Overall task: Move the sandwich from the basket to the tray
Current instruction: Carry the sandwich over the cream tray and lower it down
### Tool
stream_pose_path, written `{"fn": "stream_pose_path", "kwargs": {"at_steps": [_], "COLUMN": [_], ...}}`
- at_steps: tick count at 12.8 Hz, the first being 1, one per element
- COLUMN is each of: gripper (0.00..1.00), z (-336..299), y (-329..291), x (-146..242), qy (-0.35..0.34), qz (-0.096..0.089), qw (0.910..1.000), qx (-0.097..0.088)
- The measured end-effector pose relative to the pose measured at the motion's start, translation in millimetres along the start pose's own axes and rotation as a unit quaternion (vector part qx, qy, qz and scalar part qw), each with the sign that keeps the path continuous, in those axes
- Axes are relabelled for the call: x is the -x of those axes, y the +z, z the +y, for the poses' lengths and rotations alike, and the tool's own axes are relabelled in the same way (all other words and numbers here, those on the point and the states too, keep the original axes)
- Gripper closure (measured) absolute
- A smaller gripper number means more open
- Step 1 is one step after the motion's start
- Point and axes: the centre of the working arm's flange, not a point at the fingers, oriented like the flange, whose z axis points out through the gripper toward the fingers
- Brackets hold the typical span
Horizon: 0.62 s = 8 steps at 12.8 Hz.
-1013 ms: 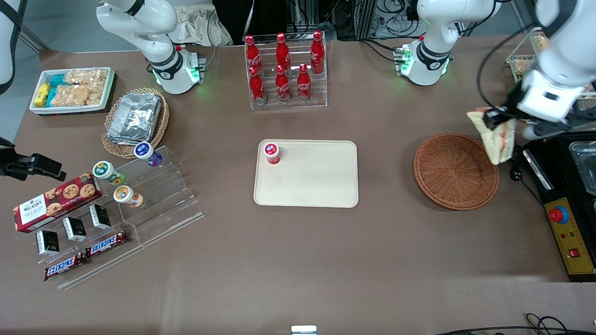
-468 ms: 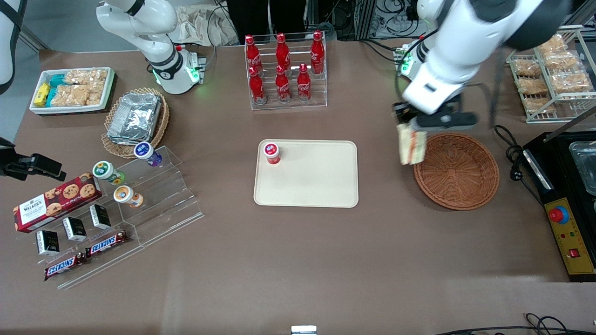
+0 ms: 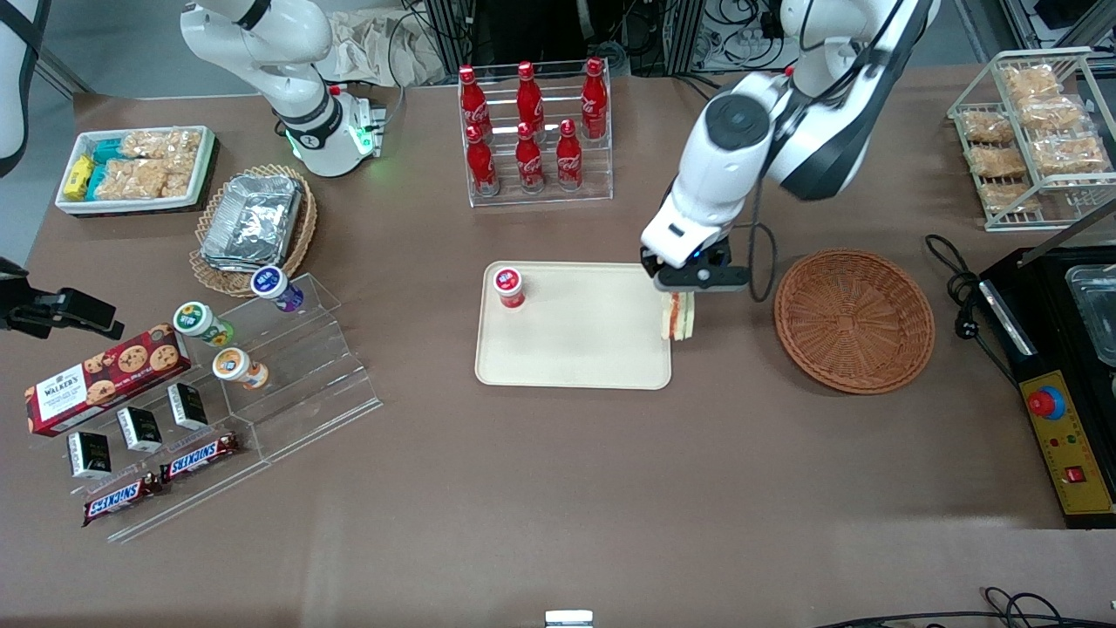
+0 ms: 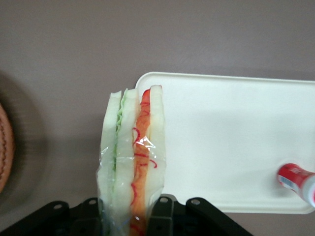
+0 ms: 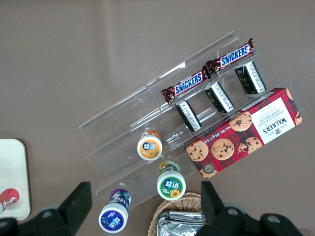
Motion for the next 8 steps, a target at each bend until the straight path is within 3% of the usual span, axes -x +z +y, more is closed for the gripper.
{"fn": "stream_pose_path", "kwargs": {"at_steps": [3,6,8], "gripper": [0.76,0.76,0.76], "z": [27,47,50], "y": [68,126,153], "x": [12,33,36], "qy": [0.027,0.043,0.044], "qz": [-0.003,0.01,0.015], "qw": [0.9996,0.9986,0.9985], "qx": [-0.007,-0.029,-0.03]}}
